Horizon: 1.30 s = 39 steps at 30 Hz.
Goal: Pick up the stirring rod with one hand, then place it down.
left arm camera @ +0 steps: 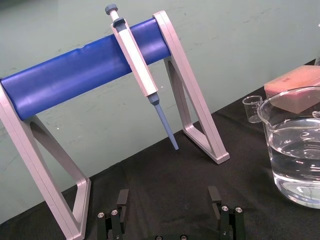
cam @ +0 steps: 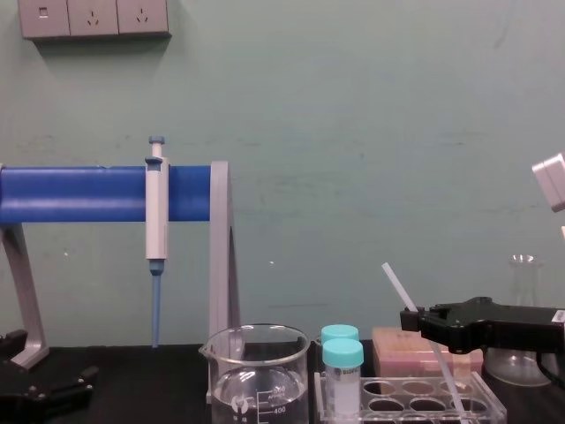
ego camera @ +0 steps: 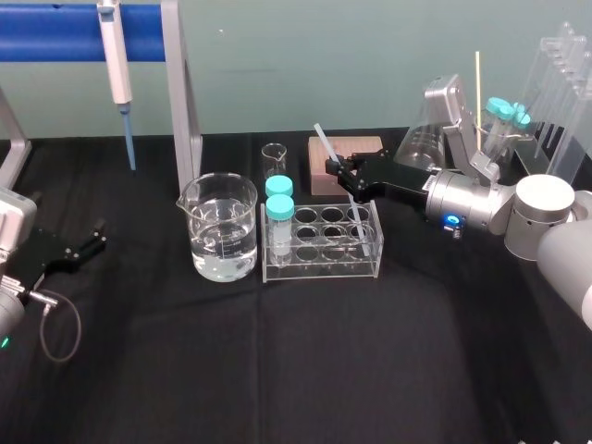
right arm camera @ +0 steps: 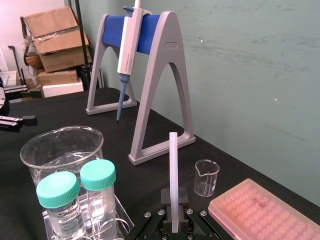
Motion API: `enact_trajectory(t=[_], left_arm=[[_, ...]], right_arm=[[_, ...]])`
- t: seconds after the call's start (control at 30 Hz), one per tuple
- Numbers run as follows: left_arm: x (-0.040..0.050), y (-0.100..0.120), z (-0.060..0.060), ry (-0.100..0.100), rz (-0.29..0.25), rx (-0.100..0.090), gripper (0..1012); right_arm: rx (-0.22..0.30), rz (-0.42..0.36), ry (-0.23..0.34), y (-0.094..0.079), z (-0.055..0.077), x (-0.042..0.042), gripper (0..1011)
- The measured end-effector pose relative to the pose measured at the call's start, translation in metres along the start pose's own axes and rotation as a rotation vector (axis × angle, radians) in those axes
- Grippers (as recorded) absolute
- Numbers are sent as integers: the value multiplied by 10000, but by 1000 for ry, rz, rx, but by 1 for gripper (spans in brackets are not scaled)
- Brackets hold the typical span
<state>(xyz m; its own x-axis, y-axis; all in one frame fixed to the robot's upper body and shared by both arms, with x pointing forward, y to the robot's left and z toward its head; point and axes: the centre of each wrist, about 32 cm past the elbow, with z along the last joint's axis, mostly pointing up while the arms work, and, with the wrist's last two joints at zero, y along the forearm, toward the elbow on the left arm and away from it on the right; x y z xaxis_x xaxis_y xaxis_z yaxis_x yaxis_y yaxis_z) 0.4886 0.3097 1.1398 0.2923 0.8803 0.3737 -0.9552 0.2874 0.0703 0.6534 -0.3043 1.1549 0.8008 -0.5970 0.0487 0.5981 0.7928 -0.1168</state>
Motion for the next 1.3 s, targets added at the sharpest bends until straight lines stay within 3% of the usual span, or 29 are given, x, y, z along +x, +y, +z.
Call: enact_trajectory(t=[0.13, 0.37, 0.97, 1.1, 1.3], left_arm=[[0, 0, 0, 0, 0, 0, 1000], [0, 0, 0, 0, 0, 0, 1000], [0, 0, 0, 0, 0, 0, 1000], [0, 0, 0, 0, 0, 0, 1000], [0, 0, 0, 0, 0, 0, 1000]], right_arm=[[0, 0, 0, 0, 0, 0, 75], [45, -29, -9, -54, 65, -65, 75], [235, -106, -4, -260, 424, -305, 75], [272, -133, -36, -290, 449, -371, 75], [329, -205, -136, -322, 387, -533, 75]])
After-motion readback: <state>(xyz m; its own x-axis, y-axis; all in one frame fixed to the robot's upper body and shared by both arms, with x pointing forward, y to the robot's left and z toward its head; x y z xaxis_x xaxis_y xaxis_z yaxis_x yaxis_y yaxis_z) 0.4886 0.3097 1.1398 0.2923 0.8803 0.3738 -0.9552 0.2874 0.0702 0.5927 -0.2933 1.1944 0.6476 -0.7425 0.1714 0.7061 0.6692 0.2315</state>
